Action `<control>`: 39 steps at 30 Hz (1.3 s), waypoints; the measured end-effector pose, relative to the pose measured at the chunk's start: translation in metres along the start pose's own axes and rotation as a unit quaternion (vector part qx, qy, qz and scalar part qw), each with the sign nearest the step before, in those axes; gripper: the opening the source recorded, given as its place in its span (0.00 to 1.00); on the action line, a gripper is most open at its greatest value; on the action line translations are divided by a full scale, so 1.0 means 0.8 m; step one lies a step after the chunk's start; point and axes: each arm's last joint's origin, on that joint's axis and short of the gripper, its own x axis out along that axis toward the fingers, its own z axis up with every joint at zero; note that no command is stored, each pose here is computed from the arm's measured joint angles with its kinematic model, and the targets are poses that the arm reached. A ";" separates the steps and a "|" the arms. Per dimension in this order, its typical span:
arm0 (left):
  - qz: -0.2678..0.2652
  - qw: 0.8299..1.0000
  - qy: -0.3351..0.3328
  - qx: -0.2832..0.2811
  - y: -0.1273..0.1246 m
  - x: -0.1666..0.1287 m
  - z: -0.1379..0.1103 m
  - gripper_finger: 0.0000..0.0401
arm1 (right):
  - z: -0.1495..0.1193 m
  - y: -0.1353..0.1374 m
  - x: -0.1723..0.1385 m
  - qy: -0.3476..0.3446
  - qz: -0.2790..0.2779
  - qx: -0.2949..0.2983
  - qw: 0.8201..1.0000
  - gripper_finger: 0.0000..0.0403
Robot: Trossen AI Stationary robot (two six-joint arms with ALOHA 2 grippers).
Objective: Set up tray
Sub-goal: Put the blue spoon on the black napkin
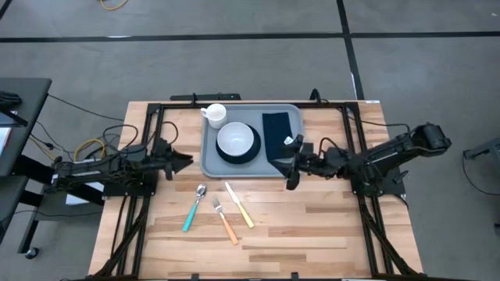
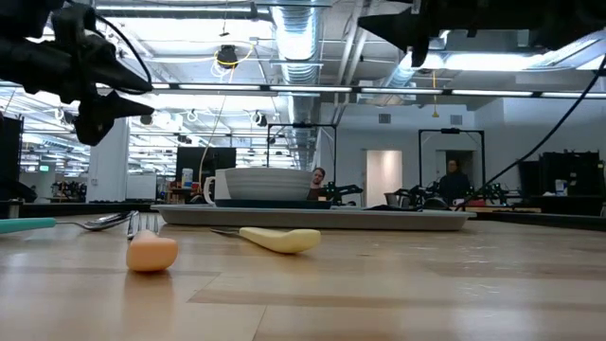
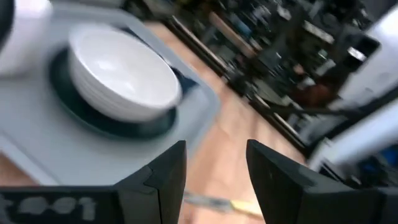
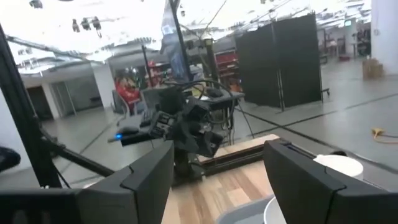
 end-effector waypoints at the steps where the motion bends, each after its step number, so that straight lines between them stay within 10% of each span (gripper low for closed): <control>1: -0.011 1.000 0.012 -0.007 -0.001 0.000 -0.001 0.39 | 0.000 0.001 0.002 0.006 -0.001 -0.003 1.000 0.60; 28: 0.030 0.949 0.257 -0.179 -0.066 0.024 -0.045 0.39 | 0.003 -0.001 0.004 0.054 -0.007 -0.075 0.996 0.59; 39: 0.228 0.906 0.328 -0.140 -0.109 0.040 -0.066 0.39 | 0.021 -0.017 -0.006 0.062 -0.028 -0.085 0.994 0.59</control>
